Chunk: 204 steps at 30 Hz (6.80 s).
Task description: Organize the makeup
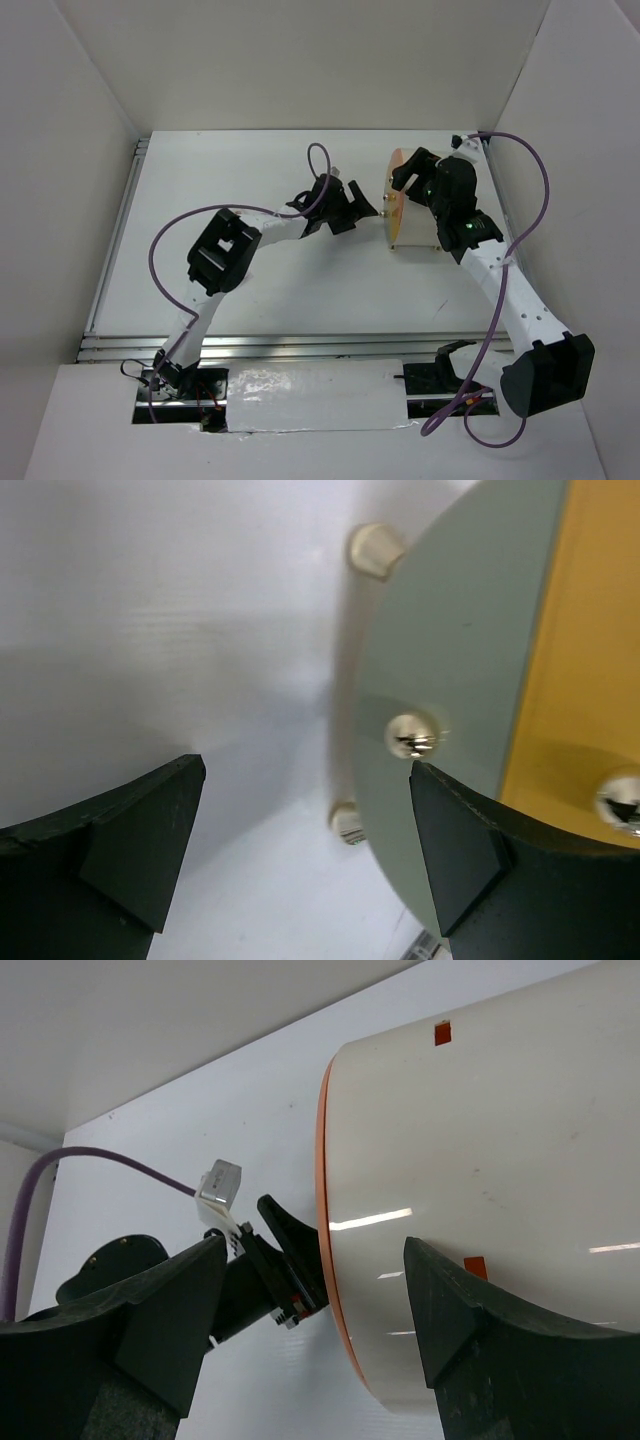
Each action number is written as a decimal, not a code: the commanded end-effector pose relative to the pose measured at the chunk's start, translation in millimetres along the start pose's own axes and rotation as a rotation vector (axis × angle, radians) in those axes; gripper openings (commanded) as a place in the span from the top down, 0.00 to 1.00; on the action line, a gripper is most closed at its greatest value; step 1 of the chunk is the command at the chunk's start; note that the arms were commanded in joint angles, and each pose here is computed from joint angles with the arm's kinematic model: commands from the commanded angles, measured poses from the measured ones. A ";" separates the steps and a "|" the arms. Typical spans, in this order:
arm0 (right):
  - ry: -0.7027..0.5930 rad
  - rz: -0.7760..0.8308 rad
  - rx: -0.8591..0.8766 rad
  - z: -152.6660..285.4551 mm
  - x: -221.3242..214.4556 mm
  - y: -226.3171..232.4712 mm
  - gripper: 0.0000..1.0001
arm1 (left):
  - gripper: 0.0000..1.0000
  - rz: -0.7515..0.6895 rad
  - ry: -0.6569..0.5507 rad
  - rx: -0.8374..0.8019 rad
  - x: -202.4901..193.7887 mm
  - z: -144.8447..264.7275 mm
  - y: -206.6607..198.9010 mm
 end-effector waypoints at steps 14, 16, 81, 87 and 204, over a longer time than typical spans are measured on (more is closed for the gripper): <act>0.176 0.027 -0.103 -10.0 -49.7 -31.5 0.20 | 0.09 0.045 -0.007 -0.282 16.1 -12.3 -44.4; 0.177 0.027 -0.099 -10.1 -48.9 -30.3 0.20 | 0.13 0.052 0.009 -0.279 12.6 -17.1 -40.0; 0.218 0.013 -0.118 -20.2 -63.7 -39.6 0.21 | 0.74 0.135 0.030 -0.391 11.9 -6.5 -27.2; 0.246 -0.004 -0.119 -22.7 -74.5 -43.7 0.22 | 0.74 0.121 0.081 -0.352 27.1 -7.1 -21.6; 0.154 0.058 -0.097 -54.4 -32.1 -30.0 0.16 | 0.28 0.128 0.069 -0.458 60.7 -37.7 -15.3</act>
Point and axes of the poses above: each gripper's point midway between its finger pads, its own z axis back along the fingers, its own y axis along the line the jaws close on, x = y × z, the point moved 2 cm from there along z, back along the fingers
